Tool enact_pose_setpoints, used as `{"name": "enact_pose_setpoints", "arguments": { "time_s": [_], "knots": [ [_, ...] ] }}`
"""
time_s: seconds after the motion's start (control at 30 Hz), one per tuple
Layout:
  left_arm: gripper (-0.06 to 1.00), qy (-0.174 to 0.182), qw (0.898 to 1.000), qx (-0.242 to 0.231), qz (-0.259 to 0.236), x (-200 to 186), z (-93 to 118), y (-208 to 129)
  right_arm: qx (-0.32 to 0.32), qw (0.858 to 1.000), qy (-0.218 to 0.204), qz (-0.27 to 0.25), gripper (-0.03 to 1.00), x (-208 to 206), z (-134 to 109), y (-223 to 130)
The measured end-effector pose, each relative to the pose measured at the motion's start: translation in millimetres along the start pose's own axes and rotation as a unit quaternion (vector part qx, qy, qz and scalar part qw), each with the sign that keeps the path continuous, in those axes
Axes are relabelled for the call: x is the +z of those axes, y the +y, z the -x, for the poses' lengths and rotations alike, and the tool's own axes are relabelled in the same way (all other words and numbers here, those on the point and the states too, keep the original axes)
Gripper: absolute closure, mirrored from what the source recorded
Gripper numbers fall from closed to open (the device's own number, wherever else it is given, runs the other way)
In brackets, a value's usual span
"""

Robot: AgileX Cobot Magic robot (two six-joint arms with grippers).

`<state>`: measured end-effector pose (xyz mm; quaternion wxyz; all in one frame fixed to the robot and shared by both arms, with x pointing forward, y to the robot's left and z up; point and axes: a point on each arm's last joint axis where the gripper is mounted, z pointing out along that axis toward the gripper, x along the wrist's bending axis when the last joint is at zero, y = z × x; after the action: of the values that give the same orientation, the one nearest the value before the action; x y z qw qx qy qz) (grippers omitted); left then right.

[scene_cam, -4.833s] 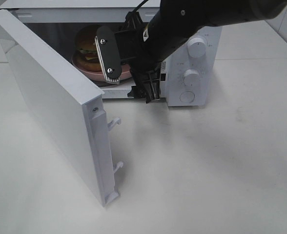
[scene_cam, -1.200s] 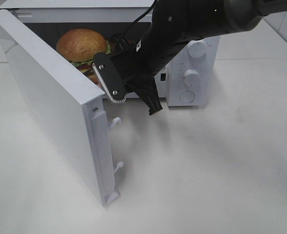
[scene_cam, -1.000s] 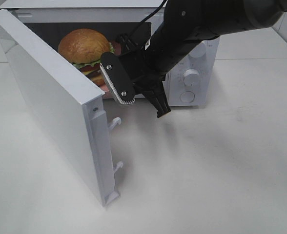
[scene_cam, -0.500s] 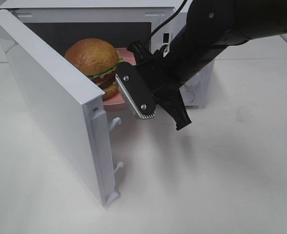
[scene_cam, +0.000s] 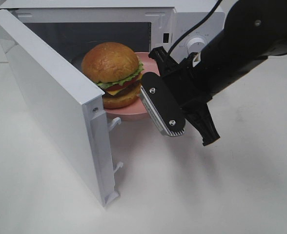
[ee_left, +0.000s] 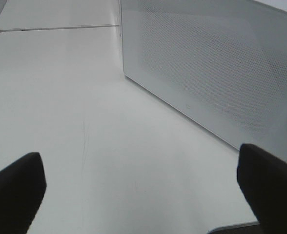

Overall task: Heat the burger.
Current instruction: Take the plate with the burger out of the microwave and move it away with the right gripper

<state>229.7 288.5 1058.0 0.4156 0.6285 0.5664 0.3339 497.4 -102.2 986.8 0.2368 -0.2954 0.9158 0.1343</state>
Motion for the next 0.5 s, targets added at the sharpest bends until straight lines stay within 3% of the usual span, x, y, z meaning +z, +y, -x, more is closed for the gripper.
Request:
{"name": "enact_pose_setpoints", "arguments": {
  "time_s": [0.5],
  "knots": [
    [-0.04, 0.000, 1.000, 0.000, 0.000, 0.0, 0.0, 0.0, 0.019, 1.000, -0.013, -0.002, 0.88, -38.1, -49.5, 2.6]
  ]
}}
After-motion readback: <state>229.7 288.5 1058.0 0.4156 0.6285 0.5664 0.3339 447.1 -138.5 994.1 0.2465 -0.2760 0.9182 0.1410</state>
